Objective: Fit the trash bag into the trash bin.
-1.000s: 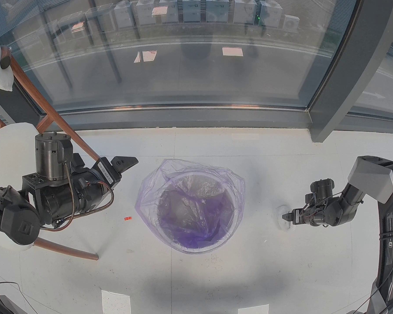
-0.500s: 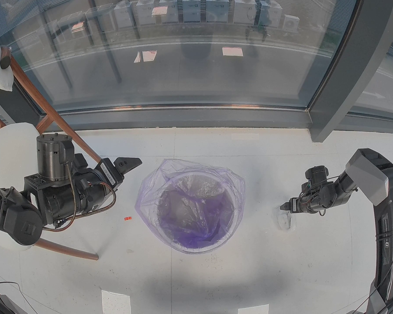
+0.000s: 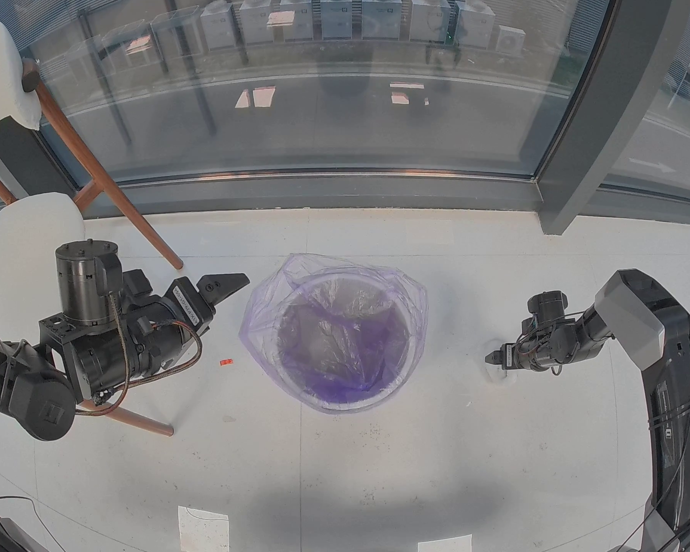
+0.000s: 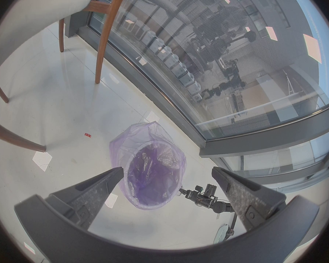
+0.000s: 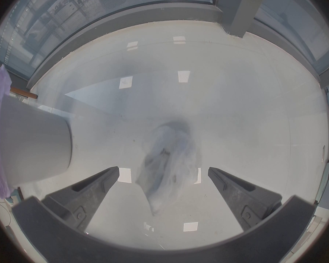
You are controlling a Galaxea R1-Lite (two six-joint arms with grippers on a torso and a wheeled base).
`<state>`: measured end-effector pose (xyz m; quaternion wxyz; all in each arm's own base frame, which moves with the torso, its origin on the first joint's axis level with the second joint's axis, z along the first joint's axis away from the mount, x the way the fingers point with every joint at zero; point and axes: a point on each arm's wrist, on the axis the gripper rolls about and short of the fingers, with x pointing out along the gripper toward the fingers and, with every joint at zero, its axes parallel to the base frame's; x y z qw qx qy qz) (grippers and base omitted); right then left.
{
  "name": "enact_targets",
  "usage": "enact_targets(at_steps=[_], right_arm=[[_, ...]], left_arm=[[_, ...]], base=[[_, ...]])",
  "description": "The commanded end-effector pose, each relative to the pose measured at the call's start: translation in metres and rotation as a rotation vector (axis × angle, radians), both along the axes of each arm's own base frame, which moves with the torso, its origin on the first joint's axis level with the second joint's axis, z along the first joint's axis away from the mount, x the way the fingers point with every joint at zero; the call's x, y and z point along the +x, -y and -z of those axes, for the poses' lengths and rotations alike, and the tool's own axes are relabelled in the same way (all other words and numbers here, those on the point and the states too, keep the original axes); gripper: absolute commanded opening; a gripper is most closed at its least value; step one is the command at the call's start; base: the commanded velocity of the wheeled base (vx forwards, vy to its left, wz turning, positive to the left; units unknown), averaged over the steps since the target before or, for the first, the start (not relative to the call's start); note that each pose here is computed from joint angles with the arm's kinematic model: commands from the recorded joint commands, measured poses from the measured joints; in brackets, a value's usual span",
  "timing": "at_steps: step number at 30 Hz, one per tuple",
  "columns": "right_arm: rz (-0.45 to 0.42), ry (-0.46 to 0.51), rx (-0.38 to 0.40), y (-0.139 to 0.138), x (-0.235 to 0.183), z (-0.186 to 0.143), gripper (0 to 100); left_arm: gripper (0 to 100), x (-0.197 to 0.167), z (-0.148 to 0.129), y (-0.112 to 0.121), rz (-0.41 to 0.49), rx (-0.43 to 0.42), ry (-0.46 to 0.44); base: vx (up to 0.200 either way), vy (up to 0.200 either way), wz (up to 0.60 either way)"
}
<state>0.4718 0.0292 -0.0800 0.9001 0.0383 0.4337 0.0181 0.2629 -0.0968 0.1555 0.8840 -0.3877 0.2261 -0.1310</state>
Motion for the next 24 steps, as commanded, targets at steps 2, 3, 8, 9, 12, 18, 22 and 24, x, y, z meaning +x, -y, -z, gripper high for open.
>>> enact_targets(at_steps=[2, 3, 8, 9, 12, 18, 22, 24], right_arm=[[-0.004, 0.009, 0.0, -0.002, 0.008, 0.012, 100], [-0.005, 0.017, -0.001, -0.003, 0.011, 0.014, 100], [-0.003, 0.047, -0.001, -0.004, 0.022, 0.02, 100], [-0.003, 0.047, -0.001, -0.004, 0.022, 0.02, 100], [0.0, 0.072, -0.001, -0.004, 0.03, 0.027, 0], [0.007, 0.074, -0.005, -0.001, 0.032, 0.03, 0], [0.023, 0.155, 0.001, 0.006, 0.042, -0.006, 0], [0.029, 0.233, 0.011, 0.011, 0.048, -0.047, 0]], left_arm=[[100, 0.0, 0.0, 0.0, -0.003, 0.001, 0.0], [100, 0.0, 0.0, 0.0, -0.005, 0.001, 0.001], [100, 0.001, 0.001, -0.005, -0.02, 0.003, -0.003], [100, 0.001, 0.001, -0.005, -0.02, 0.003, -0.003], [100, 0.002, 0.0, -0.006, -0.025, 0.004, 0.002], [100, 0.002, 0.001, -0.007, -0.028, 0.005, -0.001], [100, 0.002, 0.002, -0.008, -0.031, 0.007, -0.005], [100, 0.002, 0.001, -0.008, -0.031, 0.005, 0.001]], base=[[0.0, 0.0, 0.0], [0.0, 0.0, 0.0], [0.0, 0.0, 0.0], [0.0, 0.0, 0.0], [0.0, 0.0, 0.0], [0.0, 0.0, 0.0], [0.0, 0.0, 0.0], [0.0, 0.0, 0.0]])
